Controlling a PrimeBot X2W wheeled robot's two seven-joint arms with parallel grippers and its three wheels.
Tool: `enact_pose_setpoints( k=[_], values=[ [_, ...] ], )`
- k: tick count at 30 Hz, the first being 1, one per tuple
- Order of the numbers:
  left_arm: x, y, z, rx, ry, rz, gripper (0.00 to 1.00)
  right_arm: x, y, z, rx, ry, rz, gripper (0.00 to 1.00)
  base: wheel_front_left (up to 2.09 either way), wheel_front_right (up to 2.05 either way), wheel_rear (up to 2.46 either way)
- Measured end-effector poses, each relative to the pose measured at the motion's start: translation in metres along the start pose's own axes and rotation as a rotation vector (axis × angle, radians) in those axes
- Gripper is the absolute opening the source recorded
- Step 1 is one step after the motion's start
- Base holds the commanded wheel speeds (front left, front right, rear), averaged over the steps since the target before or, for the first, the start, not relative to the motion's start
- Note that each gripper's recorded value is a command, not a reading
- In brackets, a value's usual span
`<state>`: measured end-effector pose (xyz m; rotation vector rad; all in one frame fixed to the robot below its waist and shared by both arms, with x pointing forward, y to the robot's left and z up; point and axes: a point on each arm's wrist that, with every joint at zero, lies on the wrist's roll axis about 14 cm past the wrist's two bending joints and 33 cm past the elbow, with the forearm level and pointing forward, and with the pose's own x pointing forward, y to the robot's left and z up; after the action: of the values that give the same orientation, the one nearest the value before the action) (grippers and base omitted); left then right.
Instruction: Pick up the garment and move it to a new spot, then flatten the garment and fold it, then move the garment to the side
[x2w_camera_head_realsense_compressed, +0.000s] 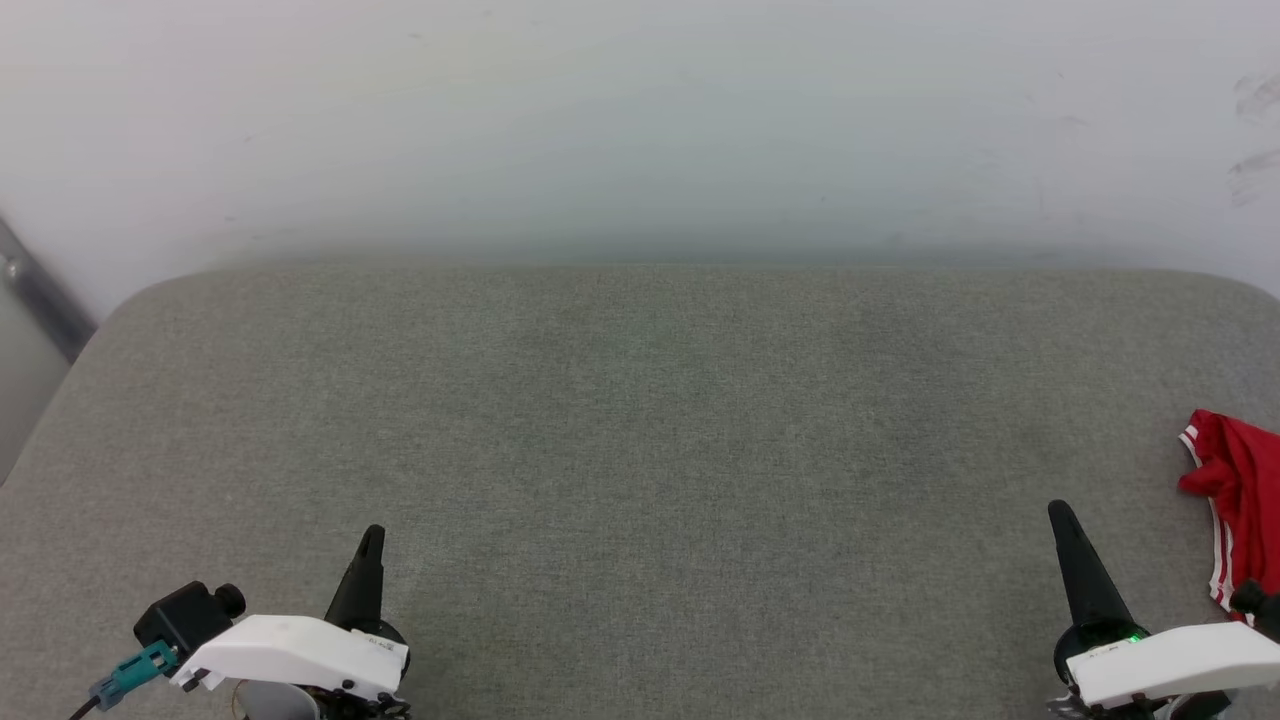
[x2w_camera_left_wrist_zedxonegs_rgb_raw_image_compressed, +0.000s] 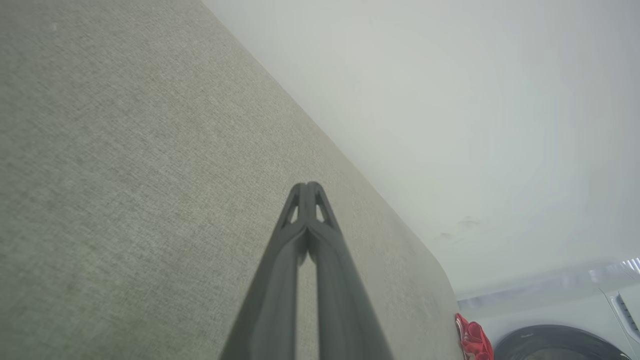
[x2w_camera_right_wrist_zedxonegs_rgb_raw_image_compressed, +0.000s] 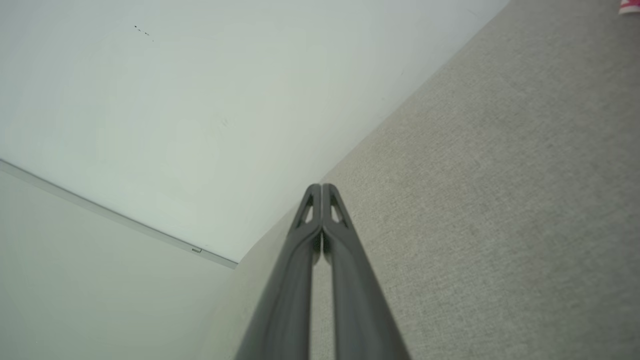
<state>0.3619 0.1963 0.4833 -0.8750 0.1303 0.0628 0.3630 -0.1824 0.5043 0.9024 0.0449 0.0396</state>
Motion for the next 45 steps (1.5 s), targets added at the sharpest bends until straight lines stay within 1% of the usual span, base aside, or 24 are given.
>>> enact_pose_setpoints(
  k=[19, 45],
  values=[
    [0.007, -0.004, 0.004, -0.226, -0.003, -0.021, 0.00, 0.007, -0.004, 0.003, 0.211, -0.010, -0.008, 0.00, 0.00, 0.00, 0.00],
    [0.016, -0.011, 0.011, -0.470, -0.018, -0.068, 0.00, 0.016, -0.007, 0.009, 0.449, -0.032, -0.010, 0.00, 0.00, 0.00, 0.00]
  ],
)
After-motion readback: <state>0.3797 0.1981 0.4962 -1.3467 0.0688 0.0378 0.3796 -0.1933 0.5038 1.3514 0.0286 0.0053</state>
